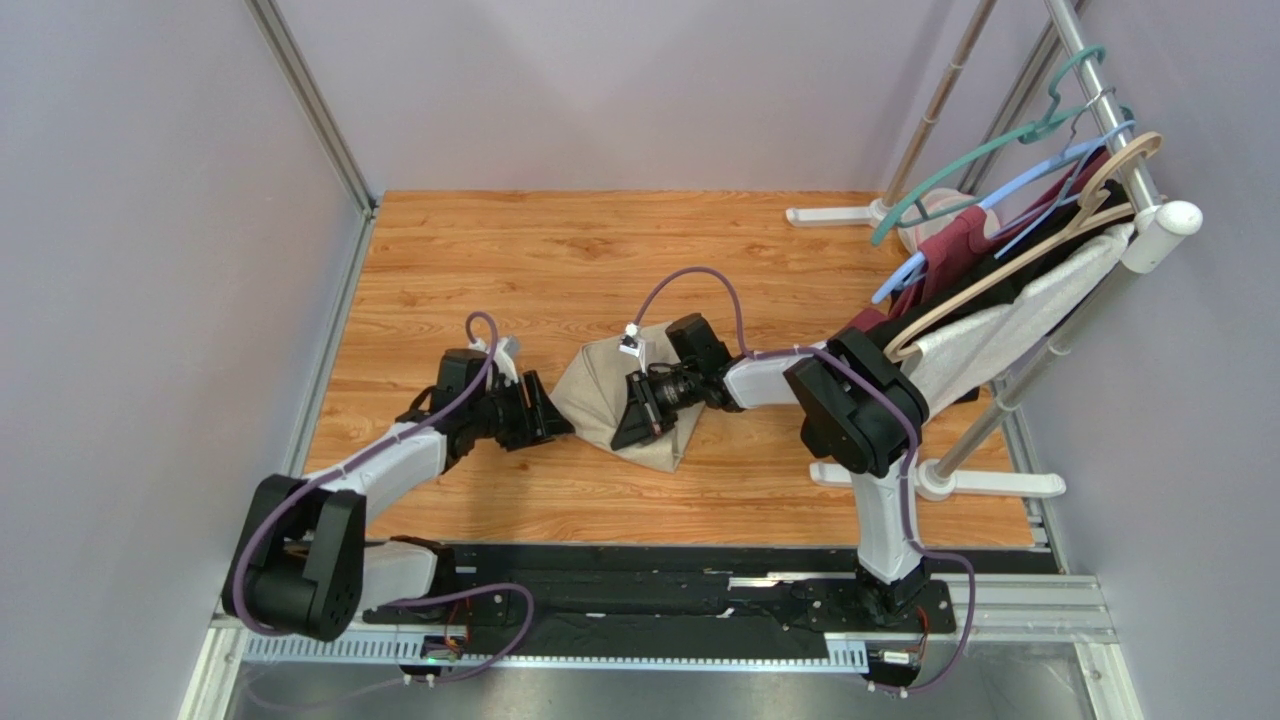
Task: Fold the napkin, place the utensils inside, and roll it up
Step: Roll the napkin with the utensil
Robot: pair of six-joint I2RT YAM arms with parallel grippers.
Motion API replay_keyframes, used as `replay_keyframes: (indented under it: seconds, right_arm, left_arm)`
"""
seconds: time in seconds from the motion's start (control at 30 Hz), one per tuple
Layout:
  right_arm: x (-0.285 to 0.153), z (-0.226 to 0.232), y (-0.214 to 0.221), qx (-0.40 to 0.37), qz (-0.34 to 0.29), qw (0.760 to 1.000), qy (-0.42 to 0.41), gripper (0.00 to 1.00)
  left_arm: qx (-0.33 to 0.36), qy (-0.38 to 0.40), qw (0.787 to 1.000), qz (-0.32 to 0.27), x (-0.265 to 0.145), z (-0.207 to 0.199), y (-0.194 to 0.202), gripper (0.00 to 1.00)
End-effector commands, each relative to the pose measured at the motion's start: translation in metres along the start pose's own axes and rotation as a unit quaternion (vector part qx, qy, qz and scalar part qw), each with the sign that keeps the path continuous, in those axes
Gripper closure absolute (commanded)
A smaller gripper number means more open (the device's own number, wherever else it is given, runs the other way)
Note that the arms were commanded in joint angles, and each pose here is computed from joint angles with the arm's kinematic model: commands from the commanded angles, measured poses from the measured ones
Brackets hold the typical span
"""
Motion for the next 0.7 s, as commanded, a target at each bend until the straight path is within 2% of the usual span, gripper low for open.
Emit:
replay_keyframes:
  seconds: [0.0,0.67]
  right_arm:
    - [-0.003,-0.043,0.045,0.066,0.05,0.987,0.135,1.0]
    - [0.0,-0.05,0.046,0.073,0.054,0.985,0.145,1.0]
  left_arm:
    - [0.017,0.046,0.998,-0.032,0.008,-0.018,-0.025,0.43]
    - [0.014,0.08,0.995,-0.062,0.032,-0.02,-0.045,0.44]
Point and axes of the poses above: each gripper's point midway between its finger pads, its own x axis out along the fingers, its own z axis along the line the jaws close on, y = z × x, the point moved 9 cm from there along -x, back along the fingers, and after that the axes turned 2 degrees about -x, right-handed, at the moved point
